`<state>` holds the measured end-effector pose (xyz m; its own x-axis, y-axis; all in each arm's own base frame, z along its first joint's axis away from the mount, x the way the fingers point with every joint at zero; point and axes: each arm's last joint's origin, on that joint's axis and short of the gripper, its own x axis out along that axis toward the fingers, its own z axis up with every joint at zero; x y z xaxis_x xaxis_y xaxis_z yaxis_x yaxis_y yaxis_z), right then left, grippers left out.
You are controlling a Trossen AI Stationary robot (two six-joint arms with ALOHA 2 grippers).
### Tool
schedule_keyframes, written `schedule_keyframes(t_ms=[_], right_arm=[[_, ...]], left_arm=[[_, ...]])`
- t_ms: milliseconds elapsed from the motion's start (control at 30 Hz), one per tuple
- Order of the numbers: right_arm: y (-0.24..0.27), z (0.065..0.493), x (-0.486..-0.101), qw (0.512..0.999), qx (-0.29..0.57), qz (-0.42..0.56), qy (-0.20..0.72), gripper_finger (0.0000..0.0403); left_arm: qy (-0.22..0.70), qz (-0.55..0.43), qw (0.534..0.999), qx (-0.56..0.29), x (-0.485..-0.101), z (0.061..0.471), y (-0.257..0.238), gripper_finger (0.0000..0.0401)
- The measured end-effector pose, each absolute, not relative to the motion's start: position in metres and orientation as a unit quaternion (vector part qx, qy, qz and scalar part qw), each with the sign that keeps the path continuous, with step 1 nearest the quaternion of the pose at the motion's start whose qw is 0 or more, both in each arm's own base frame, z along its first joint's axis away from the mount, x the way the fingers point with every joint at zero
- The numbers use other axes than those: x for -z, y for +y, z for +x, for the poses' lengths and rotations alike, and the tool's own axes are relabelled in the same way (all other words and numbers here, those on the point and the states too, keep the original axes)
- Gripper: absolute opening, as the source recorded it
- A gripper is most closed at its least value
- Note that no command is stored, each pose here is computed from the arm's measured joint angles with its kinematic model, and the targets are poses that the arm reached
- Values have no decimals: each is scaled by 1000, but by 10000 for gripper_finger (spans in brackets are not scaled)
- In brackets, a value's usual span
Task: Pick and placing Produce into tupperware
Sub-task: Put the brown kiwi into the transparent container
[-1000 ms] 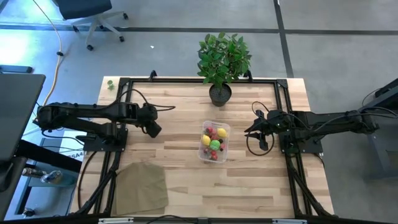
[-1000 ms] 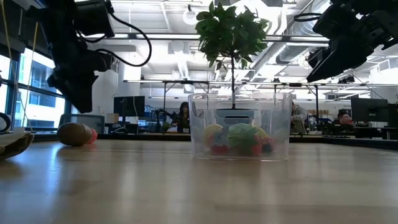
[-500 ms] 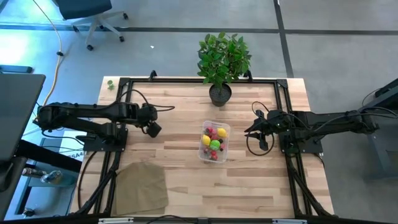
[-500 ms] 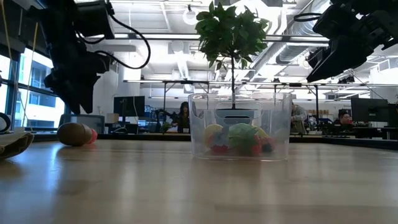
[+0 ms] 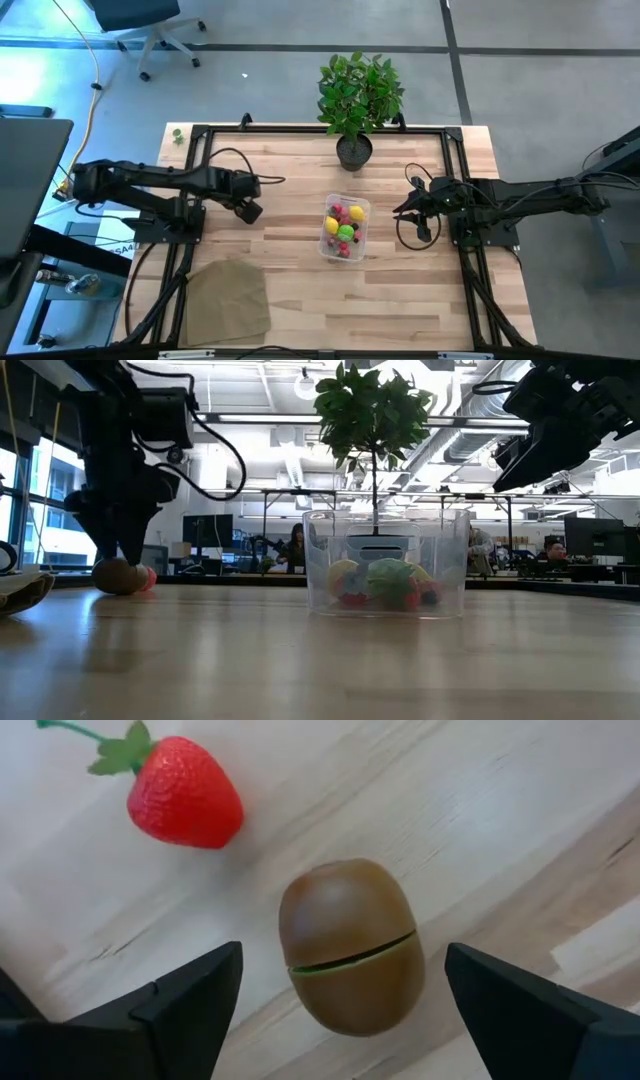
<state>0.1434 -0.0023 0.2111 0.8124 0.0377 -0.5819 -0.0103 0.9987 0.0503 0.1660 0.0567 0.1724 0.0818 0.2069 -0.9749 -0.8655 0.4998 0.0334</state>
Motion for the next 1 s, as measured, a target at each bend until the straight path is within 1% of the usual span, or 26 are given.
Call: schedule_keyframes(t_ms=[533, 1000], right_arm=[[-2, 143, -211, 952, -13, 22, 306, 73], [-2, 143, -211, 952, -13, 22, 306, 73]], left_arm=[[576, -298, 645, -405, -149, 180, 61, 335], [573, -300, 646, -405, -144, 185, 63, 335]])
